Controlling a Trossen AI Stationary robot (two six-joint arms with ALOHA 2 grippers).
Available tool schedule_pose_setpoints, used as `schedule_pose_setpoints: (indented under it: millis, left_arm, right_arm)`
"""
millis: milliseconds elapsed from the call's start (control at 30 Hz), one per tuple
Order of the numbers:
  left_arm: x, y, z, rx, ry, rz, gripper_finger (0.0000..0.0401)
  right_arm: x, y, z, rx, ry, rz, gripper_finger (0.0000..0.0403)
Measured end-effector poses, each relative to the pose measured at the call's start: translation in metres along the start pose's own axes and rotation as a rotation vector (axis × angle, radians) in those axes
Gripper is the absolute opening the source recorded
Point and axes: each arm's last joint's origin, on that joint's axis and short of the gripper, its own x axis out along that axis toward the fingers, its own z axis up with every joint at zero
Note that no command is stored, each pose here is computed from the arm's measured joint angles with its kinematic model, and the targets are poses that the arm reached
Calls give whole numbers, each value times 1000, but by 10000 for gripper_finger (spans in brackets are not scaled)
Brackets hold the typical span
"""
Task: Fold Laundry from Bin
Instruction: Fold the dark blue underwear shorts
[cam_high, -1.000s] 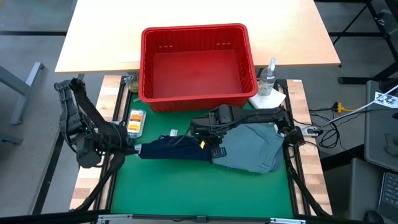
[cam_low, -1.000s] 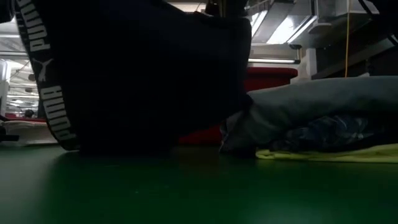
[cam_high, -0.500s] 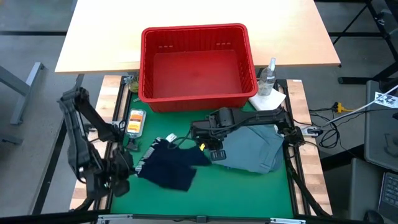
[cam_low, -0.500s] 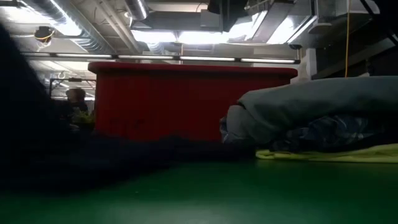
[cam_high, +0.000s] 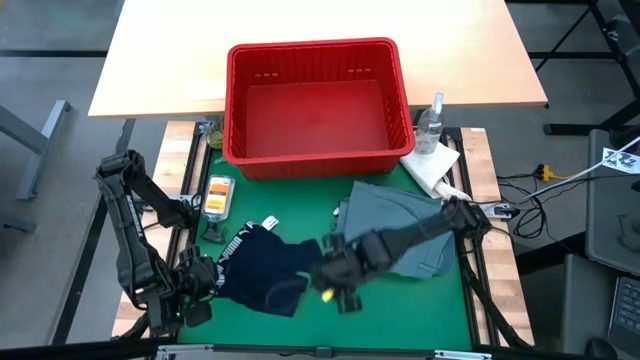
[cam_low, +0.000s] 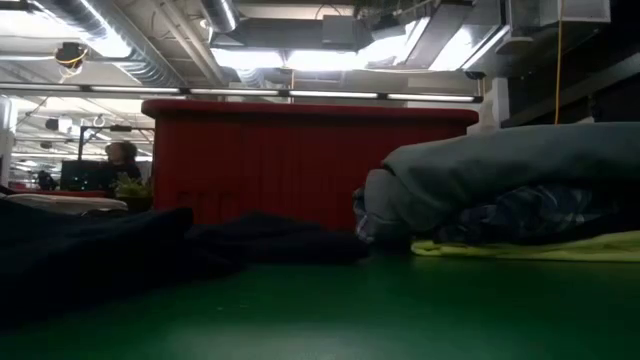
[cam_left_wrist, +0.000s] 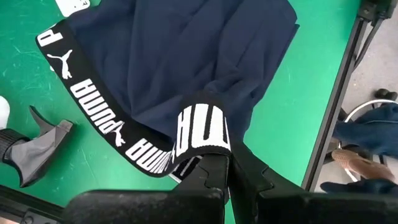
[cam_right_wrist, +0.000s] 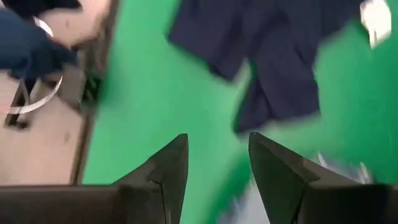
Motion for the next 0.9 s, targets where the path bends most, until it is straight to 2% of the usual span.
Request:
schedule_pose_setpoints:
  millis: [200,300,400,633,767,900]
  left_arm:
    - [0,-1,0,-1,-2,-9,0]
    - [-1,-2,-1,-1,-9,-21,0]
    - [-1,-3,-1,-4,-30,-32,0]
    - [-2,-7,-3,-7,-35,-67,0]
    - [-4,-9,-7,0,-40,-91,0]
    - [-7,-9,-11,17,-77,-101,0]
  right_arm:
    - [47,55,21,-80,-209,-21,170]
    - [79,77,29,-70,-287,20,170]
    - [112,90,31,-34,-293,72,170]
    - [162,87,22,153,-177,63,170]
    - [176,78,22,220,-148,47,170]
    - [179,69,23,238,-141,28,170]
